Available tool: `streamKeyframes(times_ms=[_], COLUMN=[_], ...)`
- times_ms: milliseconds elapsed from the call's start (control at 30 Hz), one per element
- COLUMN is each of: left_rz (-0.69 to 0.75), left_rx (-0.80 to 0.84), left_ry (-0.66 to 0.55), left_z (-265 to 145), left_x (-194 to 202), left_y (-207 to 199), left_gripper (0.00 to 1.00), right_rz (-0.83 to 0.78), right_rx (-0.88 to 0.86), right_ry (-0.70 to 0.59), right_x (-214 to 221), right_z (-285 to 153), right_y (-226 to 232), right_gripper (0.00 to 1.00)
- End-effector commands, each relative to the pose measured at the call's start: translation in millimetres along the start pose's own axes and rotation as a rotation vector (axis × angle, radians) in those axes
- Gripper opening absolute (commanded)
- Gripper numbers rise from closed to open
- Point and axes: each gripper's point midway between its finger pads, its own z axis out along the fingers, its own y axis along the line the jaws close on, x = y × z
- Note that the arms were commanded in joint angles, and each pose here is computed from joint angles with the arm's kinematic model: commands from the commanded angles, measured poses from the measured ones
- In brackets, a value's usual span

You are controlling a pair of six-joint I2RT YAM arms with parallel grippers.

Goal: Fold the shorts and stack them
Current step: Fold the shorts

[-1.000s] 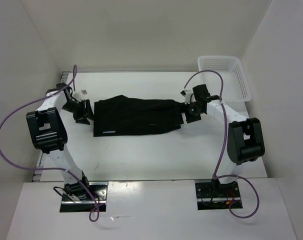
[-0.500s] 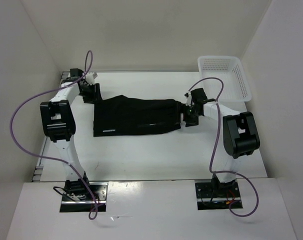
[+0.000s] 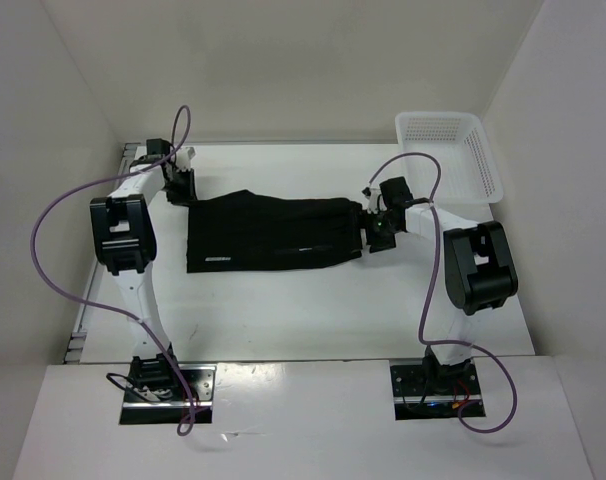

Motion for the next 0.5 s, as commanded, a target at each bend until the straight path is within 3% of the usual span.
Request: streamKeyframes(times_ms=[0,33,133,400,467], left_rz=[0.013,0.014,0.015,0.001,-0.002], left_rx=[0.003,0.017,0.019,-0.024,-0.023], left_ry=[-0.036,-0.037,-0.069,-0.145,-0.134], left_z=[5.0,5.0,-6.0,-51.7,-49.6], left_x=[-13.8,-14.0,-24.6,-35.9,-27.9], left_y=[3.2,0.8,1.7,14.7,14.4], left_gripper=[0.2,0.09,0.0,0.01,0.12], right_rz=[-0.131,-0.121,-0.085,0.046,0.062], right_rx=[-0.006,-0.007,-0.049,-0.063,-0.075], right_ry=[-0.018,-0.028,-0.047,-0.056,-0.062], right_x=[-3.1,-5.0,-9.9,-16.7,-18.6], right_z=[-13.4,-16.1,-15.7,-4.3,-4.3], right_y=[4.8,6.7,15.9,19.5,22.1], right_gripper=[0.83,0.83,0.83,0.87,0.89])
